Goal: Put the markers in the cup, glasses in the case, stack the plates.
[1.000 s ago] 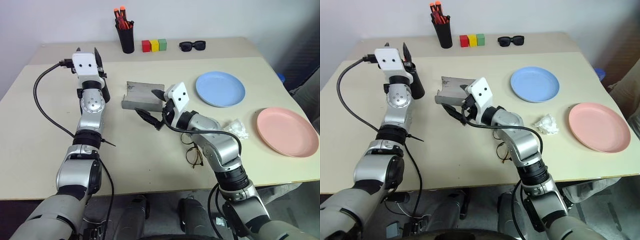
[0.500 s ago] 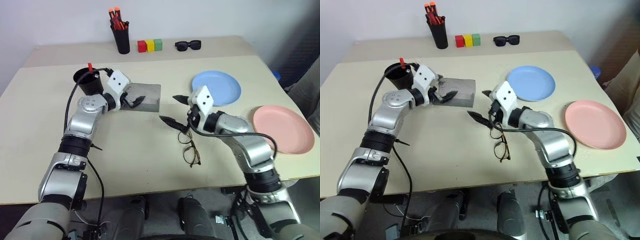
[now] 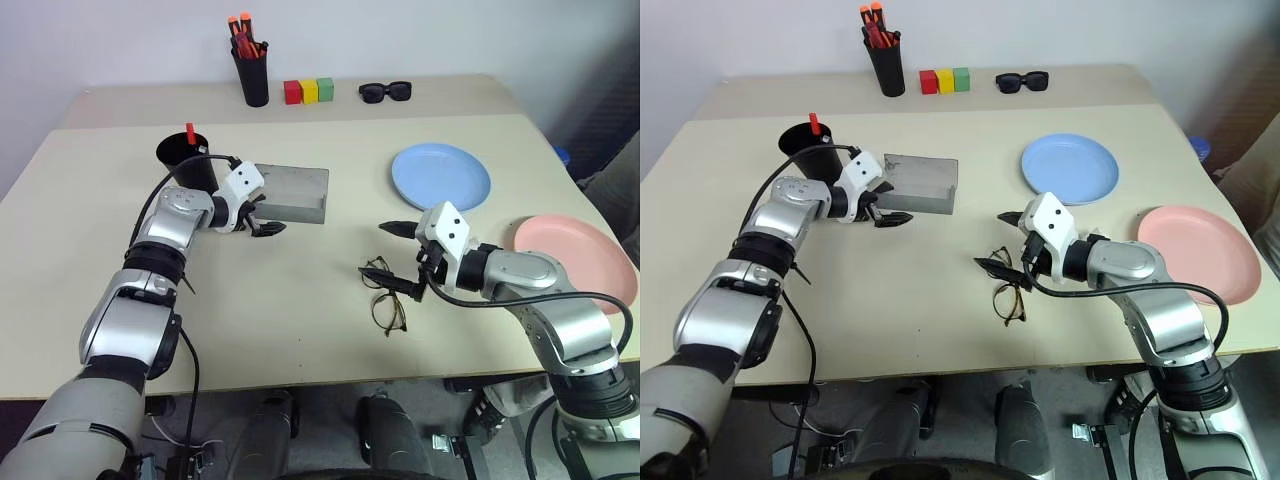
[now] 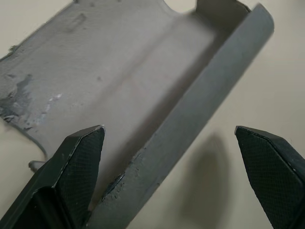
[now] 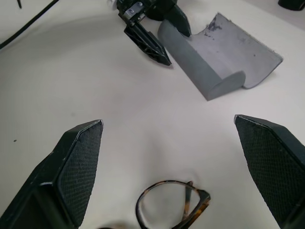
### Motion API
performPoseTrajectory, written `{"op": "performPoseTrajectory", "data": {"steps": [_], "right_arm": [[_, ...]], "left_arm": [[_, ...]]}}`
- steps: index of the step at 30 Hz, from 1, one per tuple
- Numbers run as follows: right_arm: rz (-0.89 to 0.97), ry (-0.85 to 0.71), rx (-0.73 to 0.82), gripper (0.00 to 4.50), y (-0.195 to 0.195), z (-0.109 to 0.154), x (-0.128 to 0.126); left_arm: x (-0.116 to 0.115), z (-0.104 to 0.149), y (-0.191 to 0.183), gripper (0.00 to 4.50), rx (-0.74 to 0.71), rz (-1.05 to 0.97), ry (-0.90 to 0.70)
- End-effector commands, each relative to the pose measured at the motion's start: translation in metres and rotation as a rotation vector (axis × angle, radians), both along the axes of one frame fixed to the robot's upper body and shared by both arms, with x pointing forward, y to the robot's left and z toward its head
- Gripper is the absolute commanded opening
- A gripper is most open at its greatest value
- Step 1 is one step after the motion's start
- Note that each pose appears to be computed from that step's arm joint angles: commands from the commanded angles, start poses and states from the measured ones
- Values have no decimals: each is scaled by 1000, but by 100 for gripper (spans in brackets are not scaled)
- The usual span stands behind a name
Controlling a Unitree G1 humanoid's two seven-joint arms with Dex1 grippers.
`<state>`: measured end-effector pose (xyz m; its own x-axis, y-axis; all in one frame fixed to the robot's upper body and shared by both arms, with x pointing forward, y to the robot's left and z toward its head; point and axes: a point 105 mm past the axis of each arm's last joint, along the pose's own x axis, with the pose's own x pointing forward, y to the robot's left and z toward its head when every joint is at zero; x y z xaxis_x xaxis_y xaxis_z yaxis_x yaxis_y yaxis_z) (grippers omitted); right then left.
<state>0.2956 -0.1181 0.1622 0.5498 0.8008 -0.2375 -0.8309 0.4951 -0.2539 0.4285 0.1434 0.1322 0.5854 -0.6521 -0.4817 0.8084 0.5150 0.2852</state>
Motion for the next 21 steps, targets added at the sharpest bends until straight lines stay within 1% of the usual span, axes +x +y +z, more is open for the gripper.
{"op": "performPoseTrajectory", "data": {"steps": [1,2,6,7,8,9,14,18,21], "right_arm": [[-10,-67,3,450,-3,15,-4],[-13,-67,3,450,-4,15,-5],[-23,-63,1,450,-6,13,-7],[-24,-61,0,450,-6,12,-7],[-26,-60,-1,450,-7,12,-7],[-27,-57,-3,450,-7,11,-7],[-68,-17,-7,450,-12,8,-2],[-81,32,21,450,-14,8,-3],[-78,67,35,450,-15,8,-5]], "left_arm": [[2,2,-2,360,36,-30,-20],[1,2,-3,323,37,-40,-24],[-2,6,-12,114,0,-100,-59],[-5,8,-16,74,-19,-131,-72],[-8,9,-19,14,-35,-158,-78],[-11,10,-22,6,-45,-189,-84],[-30,6,-25,6,-14,-288,-99],[-61,6,-24,6,9,-415,-100],[-83,1,-18,6,53,-464,-69]]}}
